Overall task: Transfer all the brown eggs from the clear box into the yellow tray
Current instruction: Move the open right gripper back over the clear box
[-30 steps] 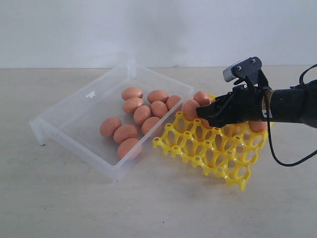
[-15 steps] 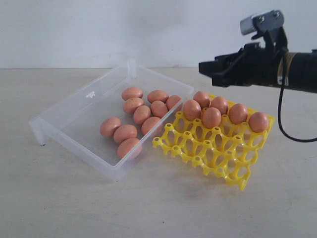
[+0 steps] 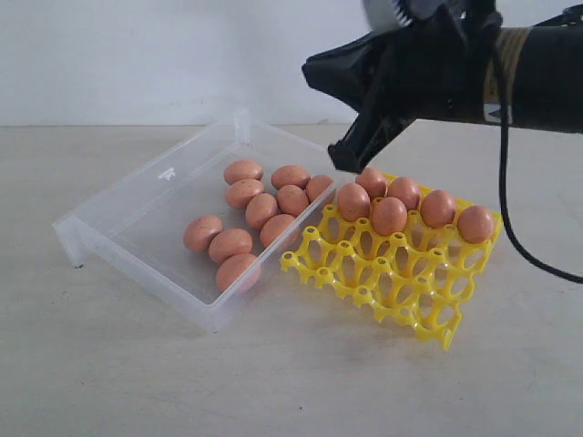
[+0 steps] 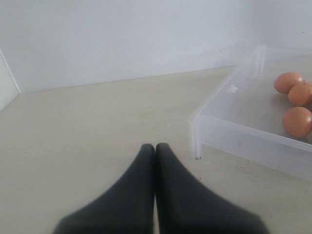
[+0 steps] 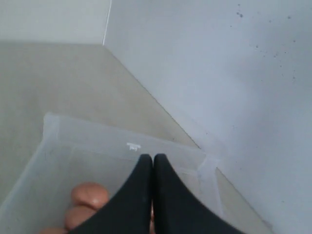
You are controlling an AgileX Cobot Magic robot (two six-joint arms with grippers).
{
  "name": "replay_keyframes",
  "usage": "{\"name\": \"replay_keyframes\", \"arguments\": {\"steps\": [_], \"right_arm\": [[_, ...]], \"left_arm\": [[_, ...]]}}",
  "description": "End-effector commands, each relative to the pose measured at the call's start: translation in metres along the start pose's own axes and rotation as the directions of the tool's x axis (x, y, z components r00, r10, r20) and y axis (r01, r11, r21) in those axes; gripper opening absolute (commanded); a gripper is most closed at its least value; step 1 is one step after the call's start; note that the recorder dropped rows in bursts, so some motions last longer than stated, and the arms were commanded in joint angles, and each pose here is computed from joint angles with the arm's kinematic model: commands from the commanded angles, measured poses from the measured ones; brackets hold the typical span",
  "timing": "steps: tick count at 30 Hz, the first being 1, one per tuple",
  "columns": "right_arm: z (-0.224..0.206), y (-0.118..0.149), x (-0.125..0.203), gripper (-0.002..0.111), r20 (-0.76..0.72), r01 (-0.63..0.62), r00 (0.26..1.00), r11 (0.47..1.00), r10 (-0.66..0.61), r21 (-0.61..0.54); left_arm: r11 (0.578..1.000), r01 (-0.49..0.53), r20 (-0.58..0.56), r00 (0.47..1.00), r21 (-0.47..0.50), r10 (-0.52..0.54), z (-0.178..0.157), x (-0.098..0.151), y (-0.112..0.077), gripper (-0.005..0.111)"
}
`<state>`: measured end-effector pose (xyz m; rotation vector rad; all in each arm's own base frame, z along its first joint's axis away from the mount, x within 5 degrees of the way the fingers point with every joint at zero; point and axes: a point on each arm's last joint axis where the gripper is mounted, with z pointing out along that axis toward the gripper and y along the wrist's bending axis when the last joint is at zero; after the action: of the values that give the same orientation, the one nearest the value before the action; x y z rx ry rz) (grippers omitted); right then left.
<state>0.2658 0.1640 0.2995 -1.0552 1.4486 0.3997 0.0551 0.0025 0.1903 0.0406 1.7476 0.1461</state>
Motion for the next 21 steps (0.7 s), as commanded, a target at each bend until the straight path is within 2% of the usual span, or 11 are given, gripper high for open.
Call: {"name": "replay_keyframes", "arguments": {"steps": [1, 3, 4, 7, 11, 13, 15, 16, 18, 21], "right_arm": [[0.01, 0.017, -0.009, 0.001, -0.137, 0.301, 0.945, 0.953, -0.296, 0.015], [0.012, 0.023, -0.008, 0.001, -0.237, 0.326, 0.921, 0.945, -0.309, 0.036], [0.013, 0.025, -0.007, 0.001, -0.297, 0.304, 0.915, 0.951, -0.273, 0.063], [0.016, 0.023, 0.001, 0.001, -0.467, 0.14, 0.884, 0.966, -0.023, 0.217], [0.015, 0.012, 0.017, 0.0, -0.635, 0.044, 0.734, 0.917, 0.24, 0.397], [0.014, 0.013, 0.021, 0.0, -0.686, -0.002, 0.653, 0.907, 0.321, 0.422], [0.015, 0.019, 0.019, 0.0, -0.729, -0.047, 0.61, 0.933, 0.309, 0.356], [0.017, 0.025, 0.016, 0.0, -0.752, -0.083, 0.6, 0.956, 0.273, 0.28], [0.019, 0.032, 0.009, 0.0, -0.768, -0.122, 0.609, 0.98, 0.198, 0.156], [0.025, 0.042, -0.004, 0.0, -0.767, -0.221, 0.625, 0.975, 0.145, 0.004]], "left_arm": [[1.0, 0.013, 0.008, 1.0, -0.001, -0.013, 0.0, 0.0, 0.0, -0.004], [1.0, 0.013, 0.008, 1.0, -0.001, -0.013, 0.0, 0.0, 0.0, -0.004], [1.0, 0.013, 0.008, 1.0, -0.001, -0.013, 0.0, 0.0, 0.0, -0.004], [1.0, 0.013, 0.008, 1.0, -0.001, -0.013, 0.0, 0.0, 0.0, -0.004], [1.0, 0.013, 0.006, 1.0, 0.0, -0.013, 0.0, 0.0, 0.0, -0.004], [1.0, 0.013, 0.006, 1.0, 0.0, -0.013, 0.0, 0.0, 0.0, -0.004], [1.0, 0.013, 0.006, 1.0, 0.0, -0.013, 0.0, 0.0, 0.0, -0.004], [1.0, 0.013, 0.006, 1.0, 0.0, -0.013, 0.0, 0.0, 0.0, -0.004], [1.0, 0.013, 0.006, 1.0, 0.0, -0.013, 0.0, 0.0, 0.0, -0.004], [1.0, 0.013, 0.006, 1.0, 0.0, -0.013, 0.0, 0.0, 0.0, -0.004]]}}
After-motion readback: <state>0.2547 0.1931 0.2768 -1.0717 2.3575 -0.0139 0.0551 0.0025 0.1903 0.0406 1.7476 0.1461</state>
